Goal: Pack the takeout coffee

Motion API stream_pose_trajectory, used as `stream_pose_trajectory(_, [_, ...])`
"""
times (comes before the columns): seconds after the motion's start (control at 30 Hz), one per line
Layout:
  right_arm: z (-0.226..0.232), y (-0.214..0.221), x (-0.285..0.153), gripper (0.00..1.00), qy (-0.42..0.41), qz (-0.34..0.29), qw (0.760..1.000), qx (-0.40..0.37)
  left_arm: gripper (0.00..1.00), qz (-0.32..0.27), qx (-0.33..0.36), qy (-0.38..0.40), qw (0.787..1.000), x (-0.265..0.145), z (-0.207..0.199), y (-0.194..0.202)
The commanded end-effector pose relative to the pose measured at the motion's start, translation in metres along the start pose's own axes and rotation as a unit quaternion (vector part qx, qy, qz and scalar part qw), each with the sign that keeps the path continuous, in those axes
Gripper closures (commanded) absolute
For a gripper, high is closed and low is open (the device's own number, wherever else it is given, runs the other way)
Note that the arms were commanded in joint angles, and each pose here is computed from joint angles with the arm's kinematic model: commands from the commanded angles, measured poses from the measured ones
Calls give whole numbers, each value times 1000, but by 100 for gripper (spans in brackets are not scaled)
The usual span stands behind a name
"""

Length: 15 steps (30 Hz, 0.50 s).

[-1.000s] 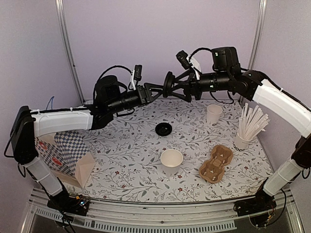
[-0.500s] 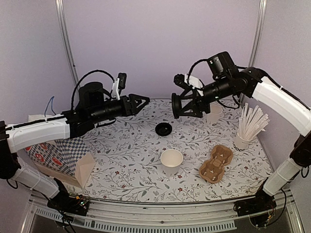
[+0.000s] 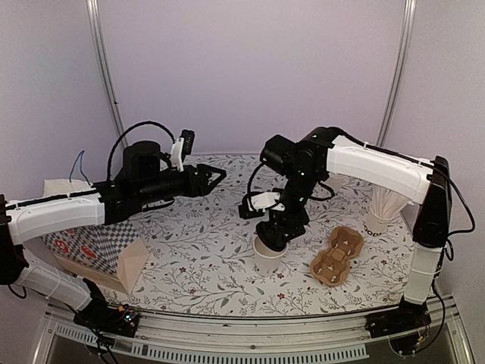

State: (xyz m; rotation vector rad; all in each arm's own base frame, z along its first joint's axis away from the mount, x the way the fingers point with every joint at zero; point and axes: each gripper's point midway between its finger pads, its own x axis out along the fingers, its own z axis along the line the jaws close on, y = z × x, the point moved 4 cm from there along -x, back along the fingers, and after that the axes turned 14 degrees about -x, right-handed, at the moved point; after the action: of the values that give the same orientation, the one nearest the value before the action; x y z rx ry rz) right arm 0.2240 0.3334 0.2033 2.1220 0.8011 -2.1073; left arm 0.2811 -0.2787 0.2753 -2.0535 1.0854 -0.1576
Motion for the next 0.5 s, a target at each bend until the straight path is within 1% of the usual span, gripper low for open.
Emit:
stream_pose_trajectory(0.0, [3, 8, 4, 37, -16, 69, 997, -9, 33, -13, 12, 1, 1000, -11, 0, -4])
stream_pose_trajectory(0.07, [2, 10, 12, 37, -19, 87, 996, -7, 33, -12, 13, 2, 1000, -13, 0, -3])
stream_pose_trajectory(0.27, [5, 5, 23, 37, -16, 117, 993, -26, 33, -14, 14, 1, 1000, -18, 4, 2])
stream_pose_trajectory(0.4, [4, -3, 19, 37, 3, 128, 991, -42, 33, -15, 14, 2, 1000, -20, 4, 2])
stream_pose_trajectory(0.47, [3, -4, 14, 37, 21, 145, 988, -51, 33, -16, 16, 4, 1000, -21, 3, 1])
